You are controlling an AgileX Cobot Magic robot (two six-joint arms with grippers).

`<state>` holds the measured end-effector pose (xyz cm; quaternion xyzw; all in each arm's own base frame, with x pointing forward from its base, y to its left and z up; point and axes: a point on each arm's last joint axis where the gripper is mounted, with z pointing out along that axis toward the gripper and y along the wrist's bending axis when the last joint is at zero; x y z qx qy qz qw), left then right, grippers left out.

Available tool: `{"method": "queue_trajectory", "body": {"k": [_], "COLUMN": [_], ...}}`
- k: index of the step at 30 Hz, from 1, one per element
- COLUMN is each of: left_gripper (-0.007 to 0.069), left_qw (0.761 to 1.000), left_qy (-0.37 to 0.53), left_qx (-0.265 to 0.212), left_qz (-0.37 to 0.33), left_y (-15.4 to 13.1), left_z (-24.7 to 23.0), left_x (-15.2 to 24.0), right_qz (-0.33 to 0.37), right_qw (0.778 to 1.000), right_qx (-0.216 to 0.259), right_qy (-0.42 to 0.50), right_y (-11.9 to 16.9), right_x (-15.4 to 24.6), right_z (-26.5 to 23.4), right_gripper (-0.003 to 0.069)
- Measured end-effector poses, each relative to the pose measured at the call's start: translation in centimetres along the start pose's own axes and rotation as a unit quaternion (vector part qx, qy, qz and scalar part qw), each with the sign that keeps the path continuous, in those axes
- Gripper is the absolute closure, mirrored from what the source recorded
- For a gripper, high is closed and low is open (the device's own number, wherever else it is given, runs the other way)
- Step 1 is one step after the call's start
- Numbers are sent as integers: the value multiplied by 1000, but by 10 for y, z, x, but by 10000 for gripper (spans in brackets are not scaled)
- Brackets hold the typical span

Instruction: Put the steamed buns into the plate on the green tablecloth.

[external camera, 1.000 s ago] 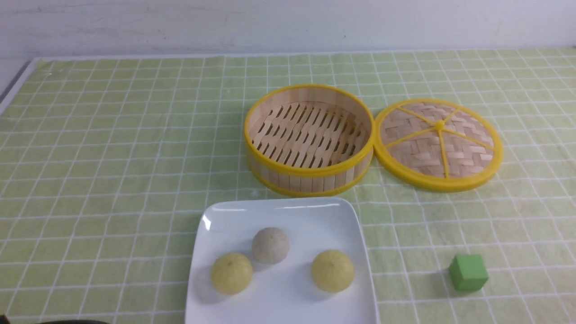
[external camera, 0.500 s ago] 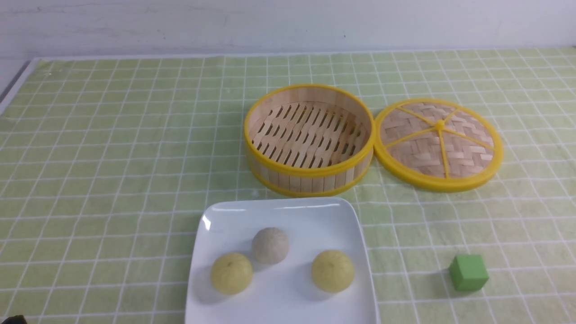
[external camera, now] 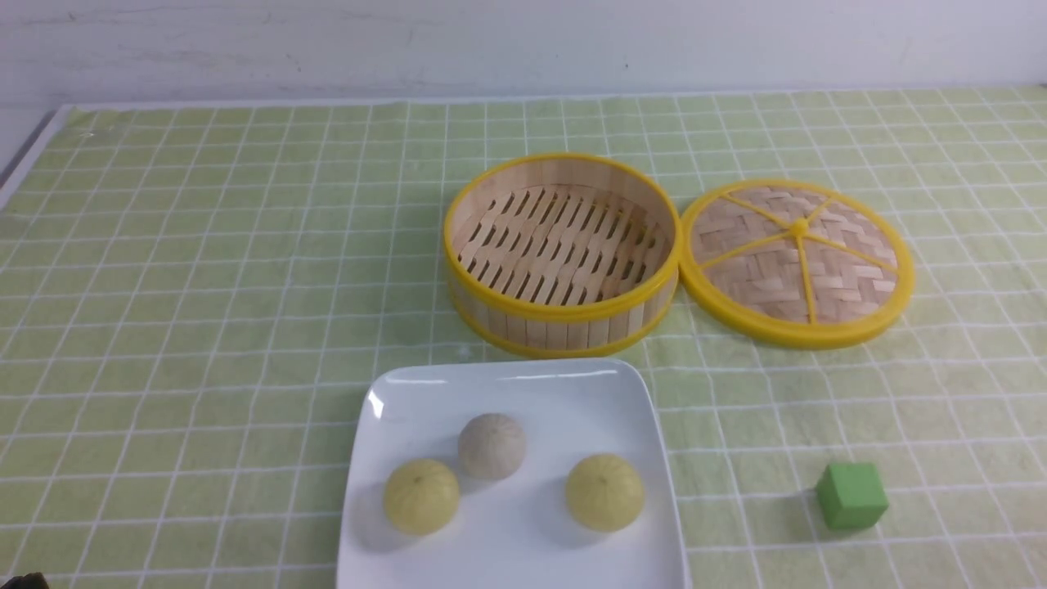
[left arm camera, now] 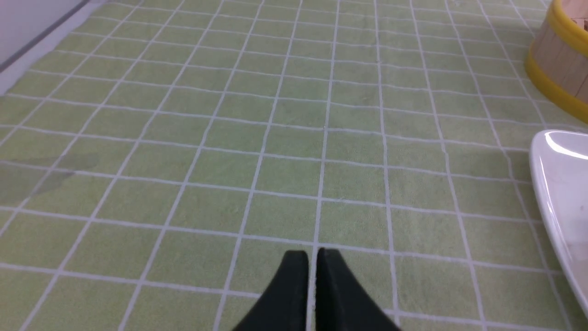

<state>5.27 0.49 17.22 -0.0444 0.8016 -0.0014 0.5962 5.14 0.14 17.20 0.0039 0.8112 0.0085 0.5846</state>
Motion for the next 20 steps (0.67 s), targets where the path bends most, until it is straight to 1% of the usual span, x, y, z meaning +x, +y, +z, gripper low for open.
{"method": "queue_trajectory", "body": {"k": [20], "left_gripper": [552], "left_qw": [1000], "left_qy": [0], "left_qx": [-1], "left_qz": [2], "left_y": [0], "left_z": [0], "left_x": [0], "right_qz": [0], "right_qw": [1000], "right_qx": [0], "right_qy": [0], "right_y": [0], "right_x": [0], "right_z": [0], "right_gripper": [419]}}
